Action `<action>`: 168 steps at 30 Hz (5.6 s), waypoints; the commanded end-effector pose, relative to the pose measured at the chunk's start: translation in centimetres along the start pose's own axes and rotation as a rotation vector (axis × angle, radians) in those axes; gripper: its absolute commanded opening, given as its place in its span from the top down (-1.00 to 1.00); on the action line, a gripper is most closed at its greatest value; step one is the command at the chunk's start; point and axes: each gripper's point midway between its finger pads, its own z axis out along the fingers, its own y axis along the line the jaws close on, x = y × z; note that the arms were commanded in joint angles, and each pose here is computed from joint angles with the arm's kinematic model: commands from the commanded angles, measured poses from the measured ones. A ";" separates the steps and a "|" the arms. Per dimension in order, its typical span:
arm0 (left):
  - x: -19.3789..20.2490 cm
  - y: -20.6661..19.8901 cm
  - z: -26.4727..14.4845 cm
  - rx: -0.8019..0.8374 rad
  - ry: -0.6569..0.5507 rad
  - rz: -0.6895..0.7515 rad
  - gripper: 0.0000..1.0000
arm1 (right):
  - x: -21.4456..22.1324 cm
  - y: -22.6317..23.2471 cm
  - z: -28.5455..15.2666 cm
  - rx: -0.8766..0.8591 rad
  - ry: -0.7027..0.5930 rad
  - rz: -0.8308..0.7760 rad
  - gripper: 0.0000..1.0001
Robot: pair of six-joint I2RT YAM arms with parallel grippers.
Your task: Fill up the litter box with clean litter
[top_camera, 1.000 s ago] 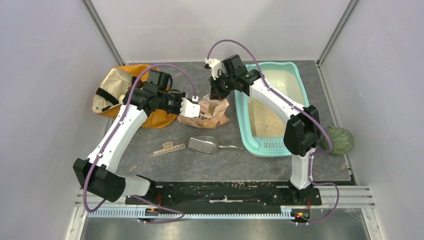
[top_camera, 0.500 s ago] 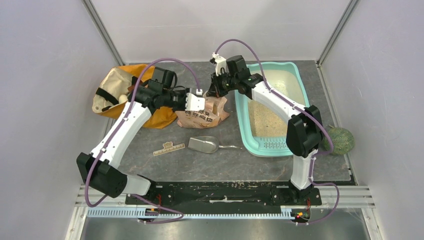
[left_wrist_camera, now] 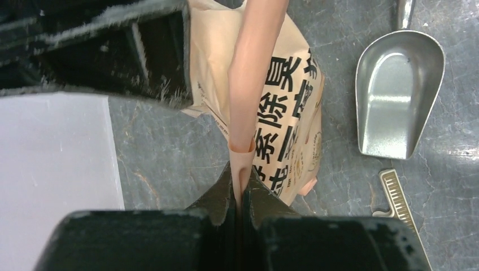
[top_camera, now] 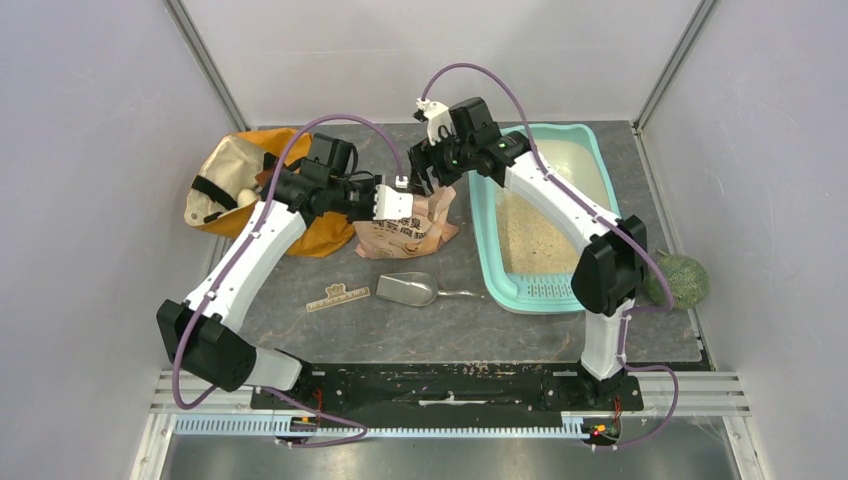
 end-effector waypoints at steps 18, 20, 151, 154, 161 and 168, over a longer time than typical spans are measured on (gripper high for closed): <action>-1.4 0.7 -1.2 -0.054 -0.032 0.113 0.96 | 6.8 -3.0 -3.9 0.176 0.430 -0.051 -0.34; -1.3 0.5 -1.2 -0.054 -0.028 0.118 0.96 | 6.8 -2.3 -3.5 0.144 0.451 -0.003 -0.07; -13.0 4.5 -14.9 -0.105 -0.646 -1.117 -0.78 | 2.8 7.6 -16.8 0.131 -0.102 -0.795 1.00; -11.8 4.1 -13.0 -0.020 -0.583 -1.207 -0.66 | 2.8 7.0 -17.3 0.169 -0.088 -0.818 1.00; -9.6 2.8 -9.9 0.020 -0.472 -1.323 -0.52 | 2.1 7.0 -18.1 0.186 -0.106 -0.836 1.00; -10.1 1.8 -7.1 0.104 -0.457 -1.367 -0.10 | 0.9 8.6 -18.7 0.132 -0.179 -0.888 1.00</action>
